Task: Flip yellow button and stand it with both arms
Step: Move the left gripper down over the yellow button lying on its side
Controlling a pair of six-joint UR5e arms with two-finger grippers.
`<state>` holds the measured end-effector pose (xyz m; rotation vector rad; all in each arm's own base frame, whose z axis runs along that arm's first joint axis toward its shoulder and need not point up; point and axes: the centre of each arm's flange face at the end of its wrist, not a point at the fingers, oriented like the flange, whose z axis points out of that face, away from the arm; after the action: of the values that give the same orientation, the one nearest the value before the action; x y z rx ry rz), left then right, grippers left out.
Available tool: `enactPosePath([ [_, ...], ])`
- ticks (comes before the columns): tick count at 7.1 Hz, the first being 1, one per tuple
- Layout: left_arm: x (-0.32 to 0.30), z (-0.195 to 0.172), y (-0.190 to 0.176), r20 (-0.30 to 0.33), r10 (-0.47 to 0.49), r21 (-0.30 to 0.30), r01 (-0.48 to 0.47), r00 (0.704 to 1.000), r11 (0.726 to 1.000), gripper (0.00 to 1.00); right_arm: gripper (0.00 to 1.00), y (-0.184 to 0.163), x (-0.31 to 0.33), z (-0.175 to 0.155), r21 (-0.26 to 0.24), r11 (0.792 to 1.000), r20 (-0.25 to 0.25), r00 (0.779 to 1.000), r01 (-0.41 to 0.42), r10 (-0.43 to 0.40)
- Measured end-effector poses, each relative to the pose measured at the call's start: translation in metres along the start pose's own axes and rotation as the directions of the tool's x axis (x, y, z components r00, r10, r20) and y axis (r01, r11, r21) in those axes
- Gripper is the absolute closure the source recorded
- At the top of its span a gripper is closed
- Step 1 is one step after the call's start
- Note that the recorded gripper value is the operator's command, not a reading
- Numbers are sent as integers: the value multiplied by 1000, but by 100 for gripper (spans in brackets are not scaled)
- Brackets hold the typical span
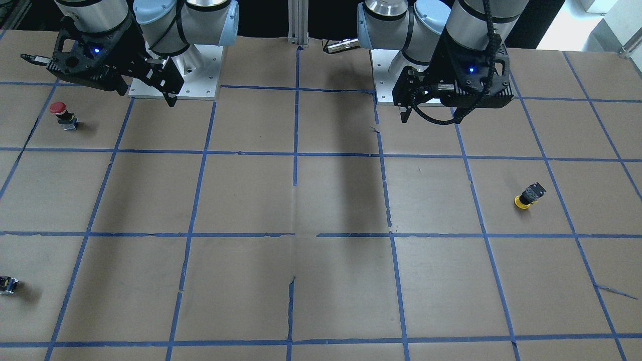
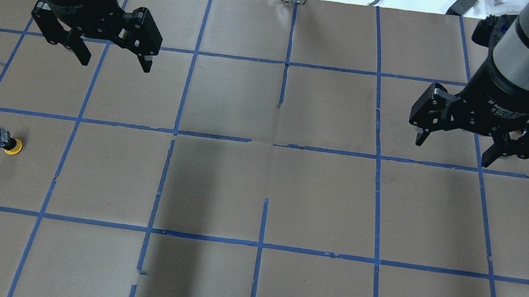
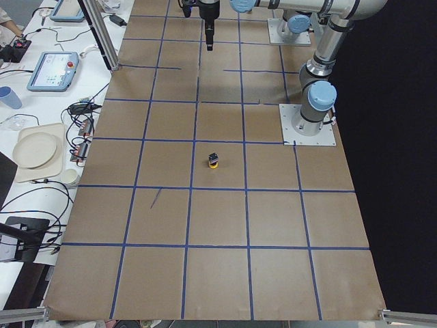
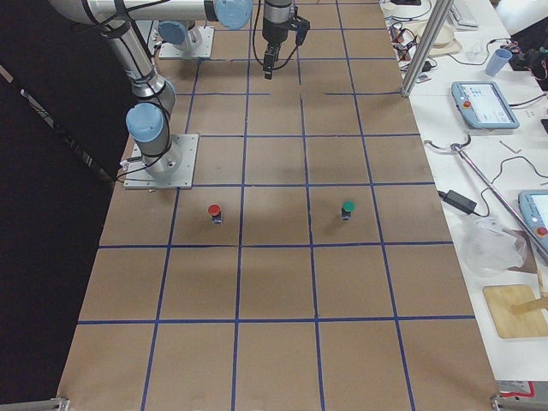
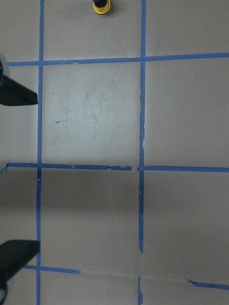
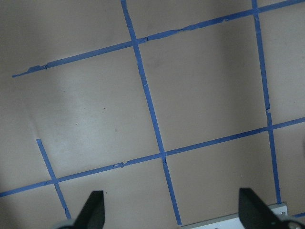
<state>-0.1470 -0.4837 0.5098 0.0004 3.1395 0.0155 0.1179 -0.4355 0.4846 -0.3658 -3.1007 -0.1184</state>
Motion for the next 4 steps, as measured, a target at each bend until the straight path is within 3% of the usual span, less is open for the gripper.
enactPosePath([
  [4,-10,2,1,7,44,-7,-44,999,999,1,0,0,0,0,0,1000,0,1000,1,-1],
])
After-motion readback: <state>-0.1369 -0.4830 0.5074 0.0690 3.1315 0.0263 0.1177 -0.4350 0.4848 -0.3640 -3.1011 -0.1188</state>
